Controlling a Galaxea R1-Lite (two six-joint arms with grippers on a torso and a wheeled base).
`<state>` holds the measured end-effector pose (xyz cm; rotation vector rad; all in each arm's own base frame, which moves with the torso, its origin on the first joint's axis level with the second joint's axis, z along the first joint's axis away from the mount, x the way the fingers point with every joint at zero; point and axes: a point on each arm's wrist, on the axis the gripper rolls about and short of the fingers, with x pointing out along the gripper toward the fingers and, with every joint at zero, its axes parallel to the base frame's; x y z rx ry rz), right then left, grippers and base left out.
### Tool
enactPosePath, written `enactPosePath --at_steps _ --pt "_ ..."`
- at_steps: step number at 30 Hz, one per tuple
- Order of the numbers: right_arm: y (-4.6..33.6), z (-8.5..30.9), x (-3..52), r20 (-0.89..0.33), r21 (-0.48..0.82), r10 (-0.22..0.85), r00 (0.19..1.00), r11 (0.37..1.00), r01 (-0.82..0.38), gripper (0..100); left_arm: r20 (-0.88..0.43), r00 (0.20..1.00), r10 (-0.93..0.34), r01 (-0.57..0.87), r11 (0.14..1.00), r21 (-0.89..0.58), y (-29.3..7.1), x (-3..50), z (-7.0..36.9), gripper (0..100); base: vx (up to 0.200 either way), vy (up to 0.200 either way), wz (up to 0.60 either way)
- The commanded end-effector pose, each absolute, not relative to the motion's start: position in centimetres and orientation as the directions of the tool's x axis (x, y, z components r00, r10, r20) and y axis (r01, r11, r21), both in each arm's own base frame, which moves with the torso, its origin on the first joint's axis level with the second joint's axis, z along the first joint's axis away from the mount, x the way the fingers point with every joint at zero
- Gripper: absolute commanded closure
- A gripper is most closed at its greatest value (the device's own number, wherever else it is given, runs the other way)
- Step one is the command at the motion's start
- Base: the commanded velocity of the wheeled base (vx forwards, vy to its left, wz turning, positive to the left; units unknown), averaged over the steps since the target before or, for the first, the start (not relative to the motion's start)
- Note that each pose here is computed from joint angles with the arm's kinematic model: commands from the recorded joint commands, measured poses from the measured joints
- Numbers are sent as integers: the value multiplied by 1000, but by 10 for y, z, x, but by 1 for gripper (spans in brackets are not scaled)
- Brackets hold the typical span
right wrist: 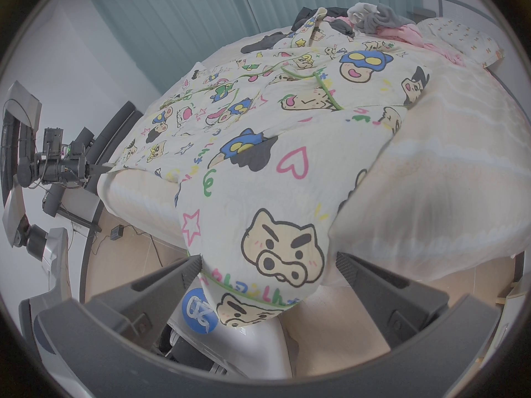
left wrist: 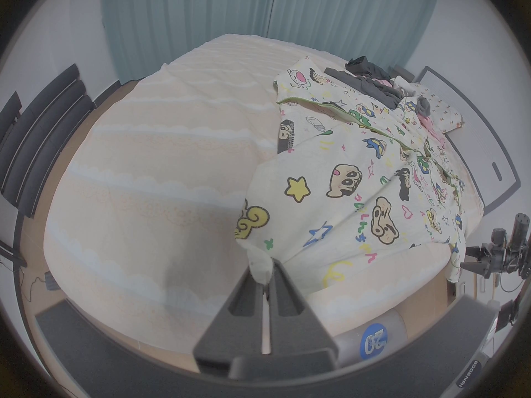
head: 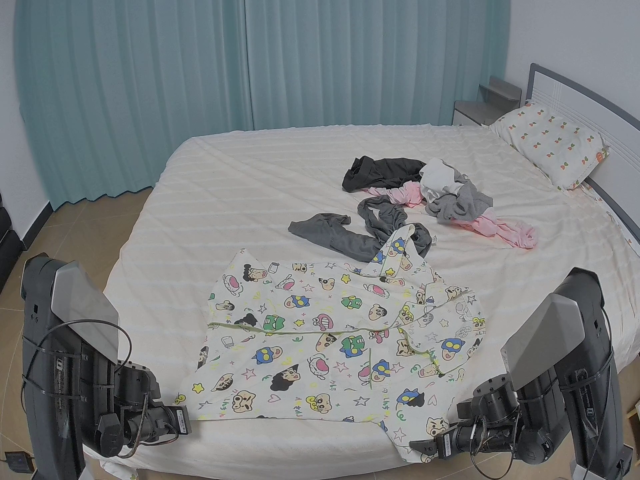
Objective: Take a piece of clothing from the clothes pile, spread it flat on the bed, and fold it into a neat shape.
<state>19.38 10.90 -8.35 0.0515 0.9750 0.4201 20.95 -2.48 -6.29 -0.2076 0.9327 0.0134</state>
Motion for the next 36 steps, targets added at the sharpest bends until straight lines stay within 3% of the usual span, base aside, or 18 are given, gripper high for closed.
enactPosePath --at_steps 1,9,10,21,30,36 --pt "114 -85 201 -769 238 385 510 913 -331 0 -799 598 -68 -116 978 -171 -22 211 -64 100 0 0 0" --pt "116 -85 203 -760 279 405 508 910 -308 0 -796 603 -60 -131 976 -173 -18 214 -67 100 0 0 0" --pt "116 -85 203 -757 286 412 506 906 -311 100 -799 599 -60 -132 976 -172 -18 214 -68 100 0 0 0" --pt "105 -69 193 -759 322 443 478 893 -316 100 -816 575 -64 -77 988 -132 -19 204 -65 100 0 0 0" --pt "89 -67 190 -782 285 403 476 910 -303 100 -824 563 -71 -68 989 -132 -21 202 -65 100 0 0 0" --pt "87 -69 185 -806 270 389 446 912 -307 100 -871 486 -74 -57 992 -116 -23 192 -59 100 0 0 0"
